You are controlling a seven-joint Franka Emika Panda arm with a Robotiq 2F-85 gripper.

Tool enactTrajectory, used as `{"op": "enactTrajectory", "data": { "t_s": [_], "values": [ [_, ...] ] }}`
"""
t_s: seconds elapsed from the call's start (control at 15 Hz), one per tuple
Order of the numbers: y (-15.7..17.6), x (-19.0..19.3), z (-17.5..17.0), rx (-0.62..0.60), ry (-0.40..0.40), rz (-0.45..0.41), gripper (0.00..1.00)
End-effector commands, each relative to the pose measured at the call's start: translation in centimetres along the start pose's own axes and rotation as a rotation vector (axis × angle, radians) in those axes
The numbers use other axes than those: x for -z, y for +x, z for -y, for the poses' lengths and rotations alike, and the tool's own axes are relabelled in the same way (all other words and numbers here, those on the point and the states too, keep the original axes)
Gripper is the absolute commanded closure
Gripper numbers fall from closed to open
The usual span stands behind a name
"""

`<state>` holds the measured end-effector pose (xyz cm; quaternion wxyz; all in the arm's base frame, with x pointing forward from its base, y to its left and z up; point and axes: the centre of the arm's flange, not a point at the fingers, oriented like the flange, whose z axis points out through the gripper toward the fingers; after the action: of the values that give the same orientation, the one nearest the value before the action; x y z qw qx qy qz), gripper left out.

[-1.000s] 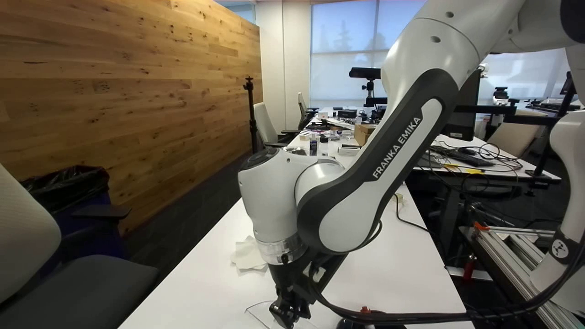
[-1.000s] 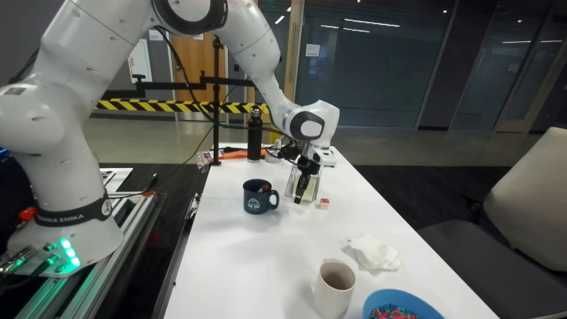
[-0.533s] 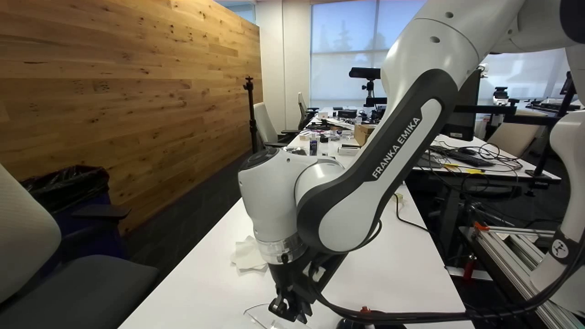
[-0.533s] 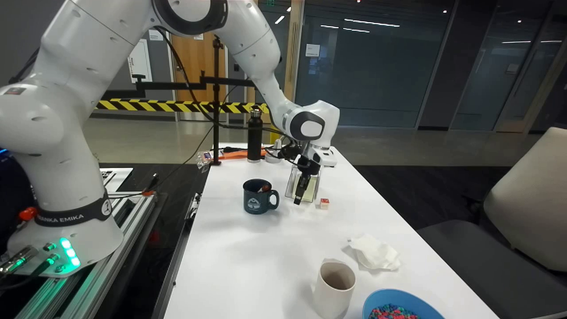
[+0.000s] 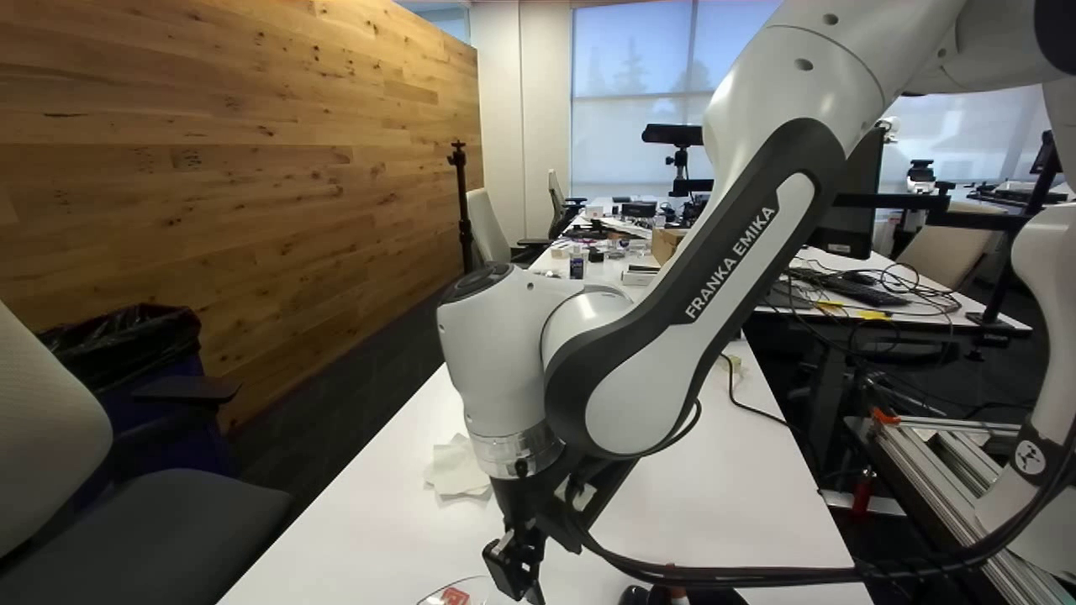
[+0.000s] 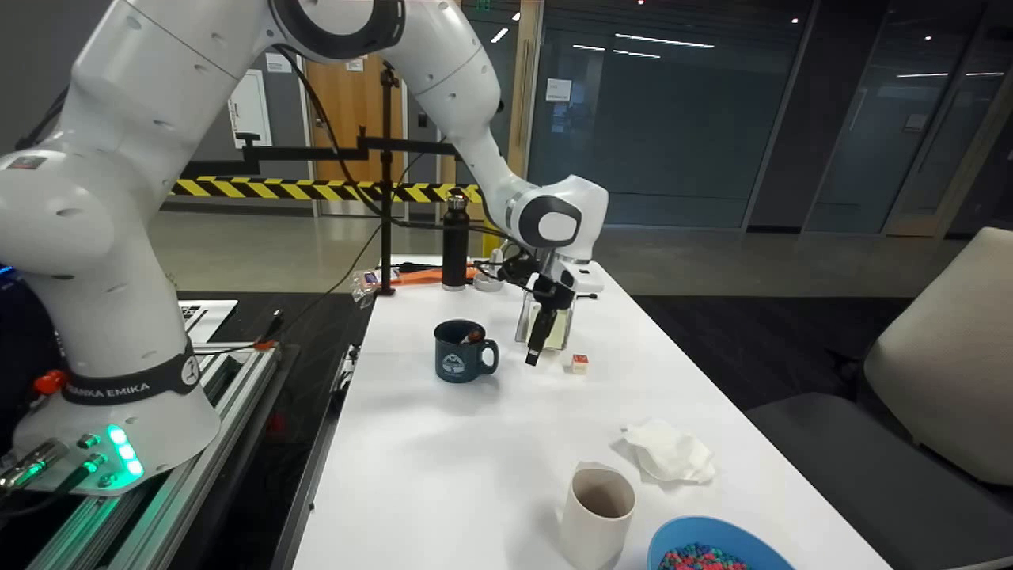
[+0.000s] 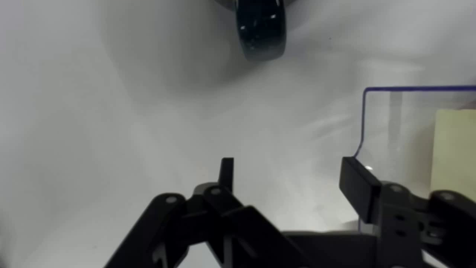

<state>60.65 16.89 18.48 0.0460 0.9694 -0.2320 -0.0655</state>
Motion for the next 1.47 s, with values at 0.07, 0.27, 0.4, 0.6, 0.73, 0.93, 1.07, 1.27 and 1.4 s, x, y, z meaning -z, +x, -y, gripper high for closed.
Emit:
{"op": "enactTrajectory", "data": {
  "t_s": [0.07,0.27,0.4,0.6,0.73,0.93,1.07,1.27,1.4],
  "values": [
    [-0.8,1.6,-0.4,0.001,0.019,-0.03,0.0],
    [-0.7,2.1,-0.4,0.0,0.026,-0.04,0.0],
    [-0.7,2.4,-0.3,0.001,0.032,-0.046,0.0],
    [-0.7,2.7,-0.3,0.001,0.039,-0.054,0.0],
    [-0.7,2.8,-0.3,0.001,0.043,-0.058,0.0],
    [-1.1,3.8,-0.5,0.002,0.056,-0.071,0.0],
    [-1.5,4.8,-0.6,0.001,0.065,-0.082,0.0],
    [-2.1,6.3,-1.0,0.007,0.076,-0.085,0.0],
    [-2.5,7.0,-1.4,0.015,0.081,-0.082,0.0]
  ]
}}
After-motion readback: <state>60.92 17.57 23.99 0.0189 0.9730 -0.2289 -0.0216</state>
